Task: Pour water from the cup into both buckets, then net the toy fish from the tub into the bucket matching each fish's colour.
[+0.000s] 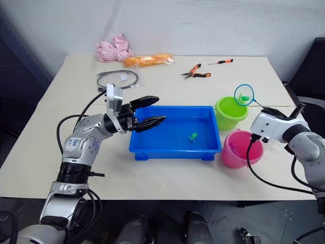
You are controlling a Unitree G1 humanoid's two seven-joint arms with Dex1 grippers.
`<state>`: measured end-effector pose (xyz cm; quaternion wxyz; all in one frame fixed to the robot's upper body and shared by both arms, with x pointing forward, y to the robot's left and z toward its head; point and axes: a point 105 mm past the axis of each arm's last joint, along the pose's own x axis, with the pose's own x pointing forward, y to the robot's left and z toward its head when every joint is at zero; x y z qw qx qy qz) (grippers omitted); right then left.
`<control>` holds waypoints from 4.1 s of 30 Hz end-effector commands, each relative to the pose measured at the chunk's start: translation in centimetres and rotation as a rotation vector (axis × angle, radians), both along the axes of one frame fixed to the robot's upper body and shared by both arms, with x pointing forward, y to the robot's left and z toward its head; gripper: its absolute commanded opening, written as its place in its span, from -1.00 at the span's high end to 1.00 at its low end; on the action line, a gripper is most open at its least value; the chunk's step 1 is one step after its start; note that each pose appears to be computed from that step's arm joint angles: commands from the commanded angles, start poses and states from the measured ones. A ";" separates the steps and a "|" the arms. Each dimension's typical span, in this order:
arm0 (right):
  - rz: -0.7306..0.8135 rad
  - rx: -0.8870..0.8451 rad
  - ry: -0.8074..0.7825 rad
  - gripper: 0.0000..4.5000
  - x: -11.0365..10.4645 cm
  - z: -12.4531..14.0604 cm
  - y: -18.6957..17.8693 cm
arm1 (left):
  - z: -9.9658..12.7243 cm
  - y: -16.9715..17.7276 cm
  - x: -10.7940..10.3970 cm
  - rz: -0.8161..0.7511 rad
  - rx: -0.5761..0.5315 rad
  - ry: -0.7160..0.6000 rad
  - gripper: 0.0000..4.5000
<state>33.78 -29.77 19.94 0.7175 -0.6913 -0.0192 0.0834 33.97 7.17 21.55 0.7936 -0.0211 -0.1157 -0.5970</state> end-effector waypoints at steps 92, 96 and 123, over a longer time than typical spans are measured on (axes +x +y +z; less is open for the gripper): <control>0.424 0.724 0.986 1.00 -1.0 -2.2 18.3 | -2.3 9.0 -2.5 0.055 0.346 -0.057 -0.99; 0.385 0.863 0.982 1.00 -0.7 -1.3 17.5 | -2.2 9.2 -2.5 0.068 0.337 -0.054 -0.99; 0.183 1.200 0.579 1.00 -7.0 3.6 6.9 | 0.2 5.4 -1.1 0.029 0.152 -0.027 -0.99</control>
